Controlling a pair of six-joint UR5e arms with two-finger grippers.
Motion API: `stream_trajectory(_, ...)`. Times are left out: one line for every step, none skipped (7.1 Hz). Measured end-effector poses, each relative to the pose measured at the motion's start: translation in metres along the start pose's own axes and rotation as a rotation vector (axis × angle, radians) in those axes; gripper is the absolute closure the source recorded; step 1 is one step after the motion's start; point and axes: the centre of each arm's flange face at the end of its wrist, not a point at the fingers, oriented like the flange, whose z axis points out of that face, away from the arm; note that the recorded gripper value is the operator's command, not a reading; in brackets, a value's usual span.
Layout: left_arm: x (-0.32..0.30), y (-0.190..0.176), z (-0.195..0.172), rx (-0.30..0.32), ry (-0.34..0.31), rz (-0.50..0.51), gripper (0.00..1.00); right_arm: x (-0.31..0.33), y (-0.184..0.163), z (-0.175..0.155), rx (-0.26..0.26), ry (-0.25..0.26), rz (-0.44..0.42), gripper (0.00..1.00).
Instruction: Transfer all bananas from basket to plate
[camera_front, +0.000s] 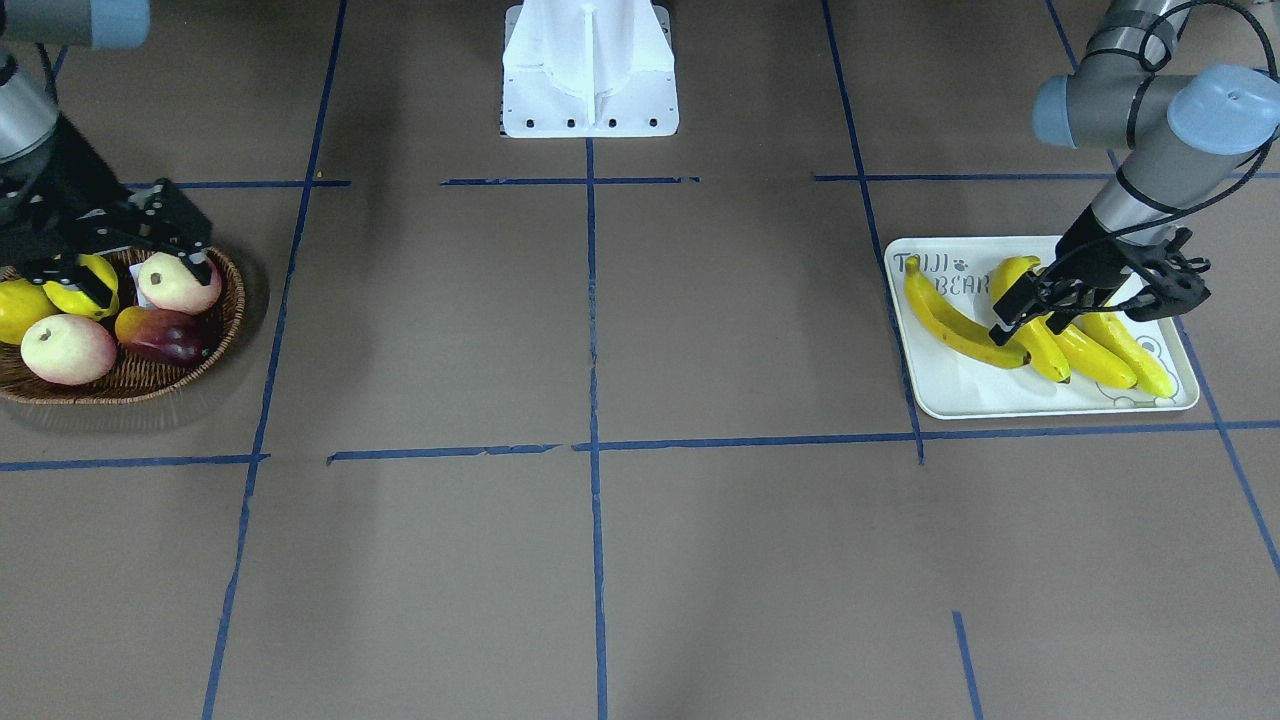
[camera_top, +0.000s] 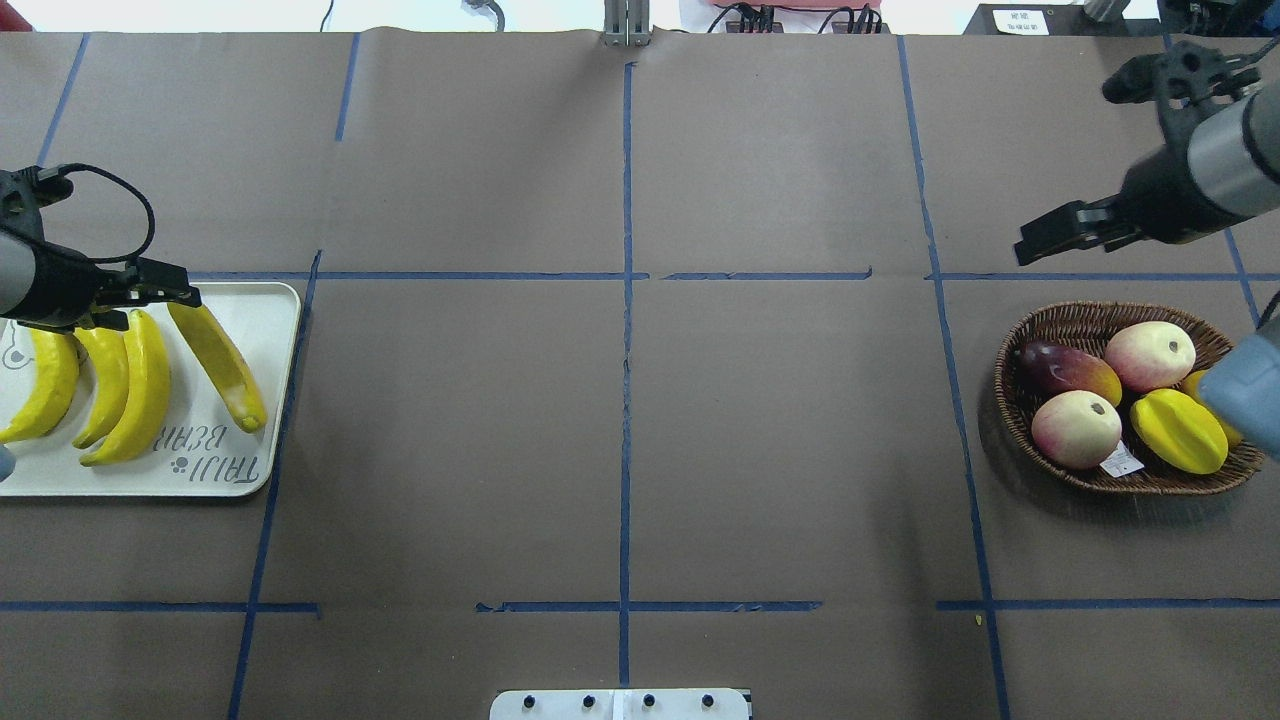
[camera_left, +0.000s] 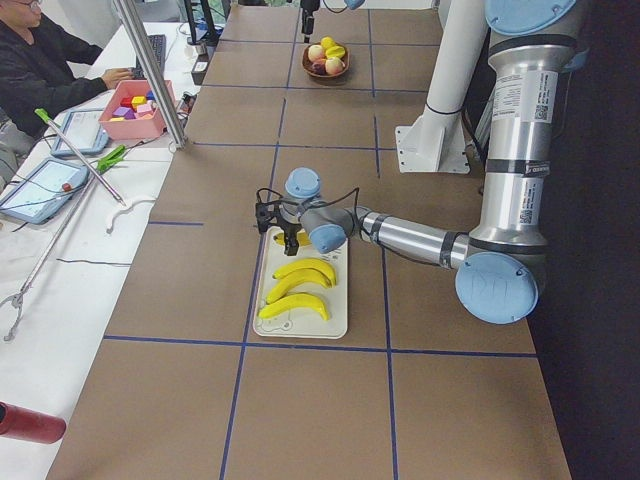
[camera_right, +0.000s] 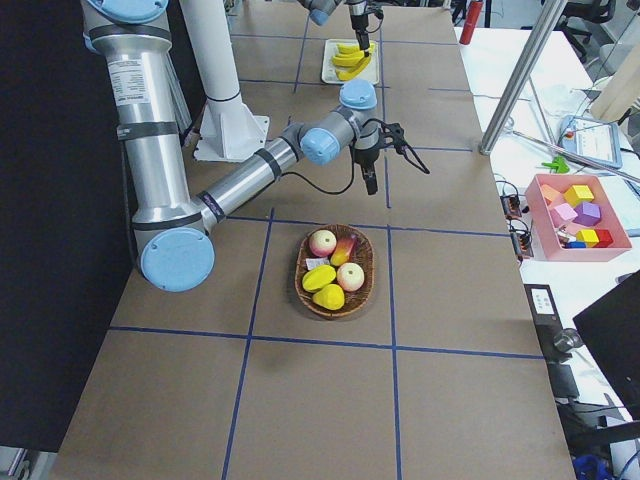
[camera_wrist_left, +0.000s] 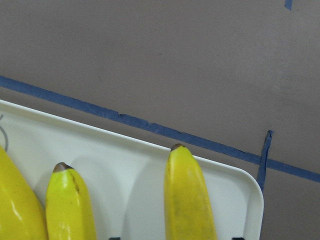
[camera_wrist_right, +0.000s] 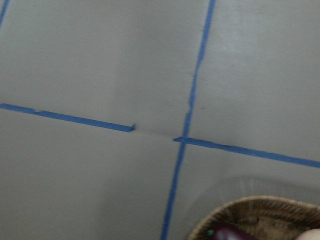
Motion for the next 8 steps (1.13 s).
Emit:
stream_trajectory(-0.014, -0.004, -0.013, -0.01, 0.005, 0.033, 0.0, 0.05, 0.001, -0.003, -0.014, 0.026, -0.033, 0.0)
stream_trajectory(-0.033, -0.014, -0.031, -0.015, 0.014, 0.068, 0.0, 0.095, 0.008, -0.005, -0.031, 0.042, -0.054, 0.0)
stream_trajectory(-0.056, -0.03, -0.053, -0.016, 0.017, 0.102, 0.0, 0.132, 0.018, -0.006, -0.047, 0.057, -0.061, 0.0)
stream_trajectory(-0.08, -0.048, -0.076, -0.015, 0.008, 0.145, 0.0, 0.168, 0.031, -0.01, -0.058, 0.075, -0.07, 0.0)
stream_trajectory(-0.109, -0.067, -0.1, -0.014, -0.021, 0.203, 0.0, 0.203, 0.044, -0.016, -0.065, 0.078, -0.076, 0.0)
stream_trajectory(-0.145, -0.085, -0.124, -0.027, -0.071, 0.274, 0.0, 0.243, 0.058, -0.02, -0.077, 0.048, -0.061, 0.0)
stream_trajectory(-0.183, -0.099, -0.15, -0.054, -0.121, 0.331, 0.0, 0.283, 0.074, -0.015, -0.094, -0.002, -0.039, 0.0)
stream_trajectory(-0.214, -0.105, -0.171, -0.086, -0.152, 0.362, 0.0, 0.311, 0.087, -0.006, -0.113, -0.044, -0.02, 0.0)
